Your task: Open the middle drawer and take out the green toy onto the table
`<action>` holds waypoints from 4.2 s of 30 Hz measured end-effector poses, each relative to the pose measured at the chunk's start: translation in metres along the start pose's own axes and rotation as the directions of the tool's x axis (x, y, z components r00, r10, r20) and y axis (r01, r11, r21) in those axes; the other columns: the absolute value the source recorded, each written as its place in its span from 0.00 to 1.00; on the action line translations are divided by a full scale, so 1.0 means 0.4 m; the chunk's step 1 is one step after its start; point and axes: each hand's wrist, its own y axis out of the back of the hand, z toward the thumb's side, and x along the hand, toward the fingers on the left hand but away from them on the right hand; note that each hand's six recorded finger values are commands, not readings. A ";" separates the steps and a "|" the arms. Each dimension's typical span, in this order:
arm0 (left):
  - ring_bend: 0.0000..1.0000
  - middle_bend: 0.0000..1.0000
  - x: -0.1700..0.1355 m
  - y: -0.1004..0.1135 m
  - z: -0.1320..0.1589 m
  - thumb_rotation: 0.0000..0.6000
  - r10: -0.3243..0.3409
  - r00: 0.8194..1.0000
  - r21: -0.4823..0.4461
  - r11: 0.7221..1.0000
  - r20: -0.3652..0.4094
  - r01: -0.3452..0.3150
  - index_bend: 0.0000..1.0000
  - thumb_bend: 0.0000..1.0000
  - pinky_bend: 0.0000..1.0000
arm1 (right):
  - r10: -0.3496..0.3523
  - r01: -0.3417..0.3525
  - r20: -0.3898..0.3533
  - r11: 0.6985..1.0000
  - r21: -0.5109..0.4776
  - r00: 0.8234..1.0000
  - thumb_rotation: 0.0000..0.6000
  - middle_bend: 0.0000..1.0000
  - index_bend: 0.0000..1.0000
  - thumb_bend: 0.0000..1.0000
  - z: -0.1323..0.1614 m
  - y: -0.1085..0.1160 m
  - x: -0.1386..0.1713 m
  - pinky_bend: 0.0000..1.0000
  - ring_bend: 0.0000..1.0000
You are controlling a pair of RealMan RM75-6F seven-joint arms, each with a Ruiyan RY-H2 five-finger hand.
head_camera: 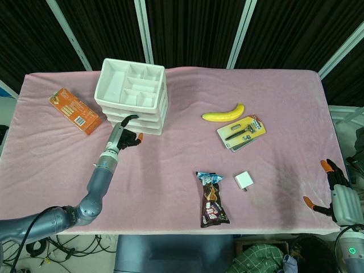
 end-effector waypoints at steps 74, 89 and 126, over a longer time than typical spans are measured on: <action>0.96 0.98 -0.087 0.056 -0.024 1.00 -0.015 0.998 0.127 0.992 0.066 0.006 0.26 0.46 0.92 | -0.001 0.001 0.001 1.000 -0.019 1.000 1.00 0.00 0.03 0.12 0.003 0.000 0.004 0.14 0.00; 0.97 0.99 -0.144 0.136 0.096 1.00 0.065 0.933 0.638 0.713 0.355 -0.292 0.20 0.45 0.93 | 0.000 0.000 -0.001 1.000 -0.025 1.000 1.00 0.00 0.03 0.12 0.005 -0.001 0.005 0.14 0.00; 0.98 1.00 -0.062 0.133 0.037 1.00 0.125 0.968 0.811 0.529 0.216 -0.249 0.32 0.45 0.94 | 0.000 0.000 0.006 1.000 -0.029 1.000 1.00 0.00 0.03 0.12 0.000 0.001 0.001 0.14 0.00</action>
